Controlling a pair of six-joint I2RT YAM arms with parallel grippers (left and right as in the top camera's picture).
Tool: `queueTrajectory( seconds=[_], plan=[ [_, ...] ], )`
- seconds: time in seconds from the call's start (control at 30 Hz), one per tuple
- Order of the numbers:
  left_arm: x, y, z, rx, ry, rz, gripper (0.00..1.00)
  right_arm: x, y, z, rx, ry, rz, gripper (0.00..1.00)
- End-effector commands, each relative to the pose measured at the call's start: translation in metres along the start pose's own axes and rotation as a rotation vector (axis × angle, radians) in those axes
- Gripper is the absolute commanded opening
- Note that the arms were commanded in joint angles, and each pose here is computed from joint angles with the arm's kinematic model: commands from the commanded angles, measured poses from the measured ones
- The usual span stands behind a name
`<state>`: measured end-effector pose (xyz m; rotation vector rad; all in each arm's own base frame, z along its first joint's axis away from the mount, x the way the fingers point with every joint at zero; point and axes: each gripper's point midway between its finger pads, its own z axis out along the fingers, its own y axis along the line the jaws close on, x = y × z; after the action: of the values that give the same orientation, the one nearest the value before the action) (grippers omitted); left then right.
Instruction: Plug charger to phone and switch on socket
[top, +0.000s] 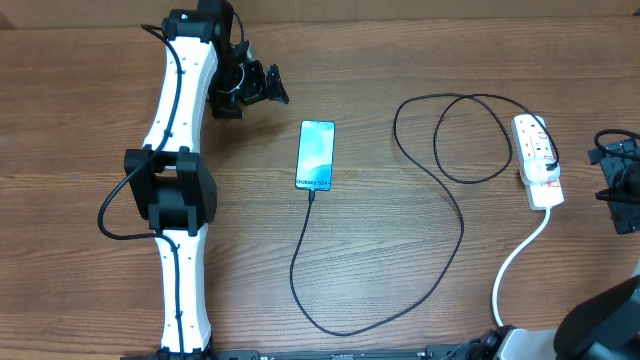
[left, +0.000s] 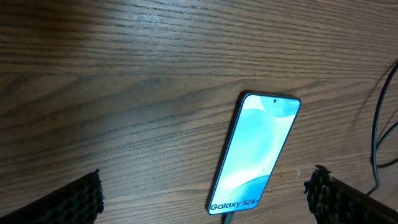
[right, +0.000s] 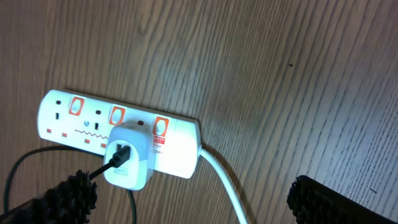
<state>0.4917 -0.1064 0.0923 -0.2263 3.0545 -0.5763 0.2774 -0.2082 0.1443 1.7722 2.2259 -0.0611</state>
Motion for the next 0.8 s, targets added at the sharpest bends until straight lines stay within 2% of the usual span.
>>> queueTrajectory(
  seconds=[0.0, 0.5, 0.77],
  plan=[
    [0.000, -0.006, -0.008, -0.002, -0.019, 0.021, 1.00, 0.004, -0.002, 0.018, 0.030, 0.042, 0.008, 1.00],
    [0.000, -0.006, -0.008, -0.002, -0.019, 0.021, 1.00, 0.018, 0.018, 0.063, -0.032, 0.176, -0.132, 1.00],
    [0.000, -0.006, -0.008, -0.002, -0.019, 0.021, 0.99, 0.019, 0.015, 0.072, -0.014, 0.191, -0.149, 1.00]
  ],
)
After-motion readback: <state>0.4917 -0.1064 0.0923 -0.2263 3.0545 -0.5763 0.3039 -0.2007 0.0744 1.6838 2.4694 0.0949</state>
